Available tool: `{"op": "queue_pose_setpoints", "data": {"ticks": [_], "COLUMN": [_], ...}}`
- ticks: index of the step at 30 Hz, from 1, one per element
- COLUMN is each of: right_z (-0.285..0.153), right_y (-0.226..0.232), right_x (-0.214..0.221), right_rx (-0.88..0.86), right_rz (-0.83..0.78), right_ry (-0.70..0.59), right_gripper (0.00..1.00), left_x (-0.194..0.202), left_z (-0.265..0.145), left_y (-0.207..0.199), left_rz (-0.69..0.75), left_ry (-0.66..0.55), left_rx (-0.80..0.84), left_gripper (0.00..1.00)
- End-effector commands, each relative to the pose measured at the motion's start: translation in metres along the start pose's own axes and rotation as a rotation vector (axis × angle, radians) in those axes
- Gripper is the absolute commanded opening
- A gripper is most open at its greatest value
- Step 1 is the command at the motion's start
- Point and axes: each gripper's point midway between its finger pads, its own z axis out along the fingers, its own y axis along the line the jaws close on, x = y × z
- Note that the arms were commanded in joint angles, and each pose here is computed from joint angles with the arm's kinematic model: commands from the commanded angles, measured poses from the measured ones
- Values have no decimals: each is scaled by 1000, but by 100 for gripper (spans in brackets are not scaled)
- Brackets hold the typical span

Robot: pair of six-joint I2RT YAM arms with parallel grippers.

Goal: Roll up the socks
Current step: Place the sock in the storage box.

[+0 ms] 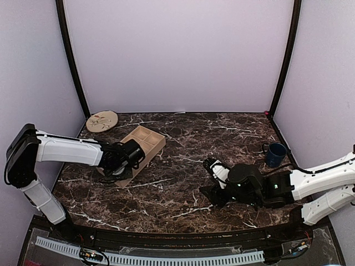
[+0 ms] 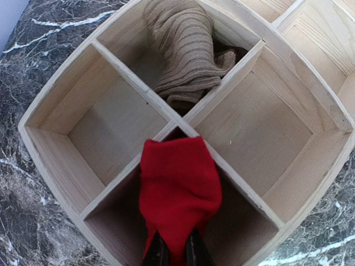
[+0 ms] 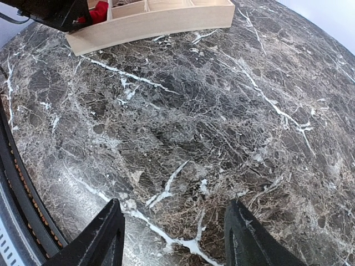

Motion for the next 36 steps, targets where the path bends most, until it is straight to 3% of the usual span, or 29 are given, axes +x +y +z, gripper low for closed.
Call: {"op": "queue_pose_setpoints", "data": {"ticks": [1, 8, 18, 36], "right_z": [1, 5, 12, 17], "right_y": [3, 4, 6, 8], "right_x": [-25, -29, -31, -32], "right_rx": [-3, 4, -2, -29], "right_rz": [21, 18, 10, -11], "right_ry": [-65, -70, -66, -70], "right_gripper": [58, 58, 57, 58], "left_x": [33, 40, 35, -1], "left_z": [13, 17, 15, -24], "left_y": [-20, -23, -17, -14], "left_rz": [70, 59, 28, -53], "left_ry": [153, 221, 242, 166], "left_rx": [106, 140, 127, 166], "left_gripper": [0, 4, 34, 43]}}
